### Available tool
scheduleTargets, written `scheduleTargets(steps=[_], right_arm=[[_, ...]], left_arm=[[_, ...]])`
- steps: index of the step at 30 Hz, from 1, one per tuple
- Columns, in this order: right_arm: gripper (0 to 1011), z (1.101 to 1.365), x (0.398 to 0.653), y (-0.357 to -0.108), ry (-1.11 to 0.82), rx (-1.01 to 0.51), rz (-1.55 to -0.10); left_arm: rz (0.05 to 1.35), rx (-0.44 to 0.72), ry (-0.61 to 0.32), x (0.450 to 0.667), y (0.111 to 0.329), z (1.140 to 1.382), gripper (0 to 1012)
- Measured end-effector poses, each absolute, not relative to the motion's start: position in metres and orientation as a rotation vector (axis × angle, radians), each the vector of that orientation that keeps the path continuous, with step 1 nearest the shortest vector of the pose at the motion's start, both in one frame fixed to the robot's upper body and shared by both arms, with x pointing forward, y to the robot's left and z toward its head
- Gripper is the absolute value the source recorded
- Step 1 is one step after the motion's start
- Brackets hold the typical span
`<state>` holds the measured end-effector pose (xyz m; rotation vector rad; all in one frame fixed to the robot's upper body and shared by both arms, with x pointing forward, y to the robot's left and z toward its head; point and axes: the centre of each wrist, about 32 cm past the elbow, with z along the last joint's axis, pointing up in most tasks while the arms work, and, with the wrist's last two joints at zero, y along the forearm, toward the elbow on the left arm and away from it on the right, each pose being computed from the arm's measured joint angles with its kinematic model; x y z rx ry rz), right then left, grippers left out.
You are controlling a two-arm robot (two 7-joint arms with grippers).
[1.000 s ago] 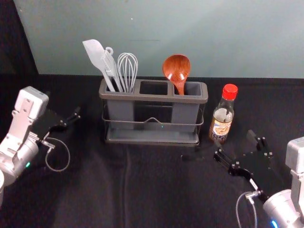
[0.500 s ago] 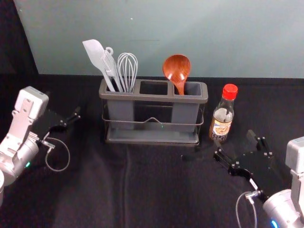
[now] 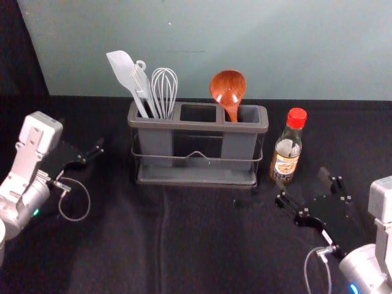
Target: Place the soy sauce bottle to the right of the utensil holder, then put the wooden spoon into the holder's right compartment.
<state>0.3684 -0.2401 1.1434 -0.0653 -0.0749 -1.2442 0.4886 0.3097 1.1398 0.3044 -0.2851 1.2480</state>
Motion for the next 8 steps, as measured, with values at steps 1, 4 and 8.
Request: scheduleTargets(steps=[1, 4, 8], right_arm=[[1003, 1.1434, 0.3684, -0.2401, -0.075, -0.065, -1.244], [1003, 1.1434, 0.3684, -0.2401, -0.075, -0.065, -1.245], [1002, 1.1434, 0.3684, -0.2401, -0.076, -0.065, -1.245]], left_arm=[[1.248, 0.304, -0.285, 0.4886, 0.3097, 1.1398, 1005], [1.248, 0.304, -0.285, 0.4886, 0.3096, 1.1398, 1005], [1.248, 0.304, -0.285, 0.4886, 0.3097, 1.1398, 1005]])
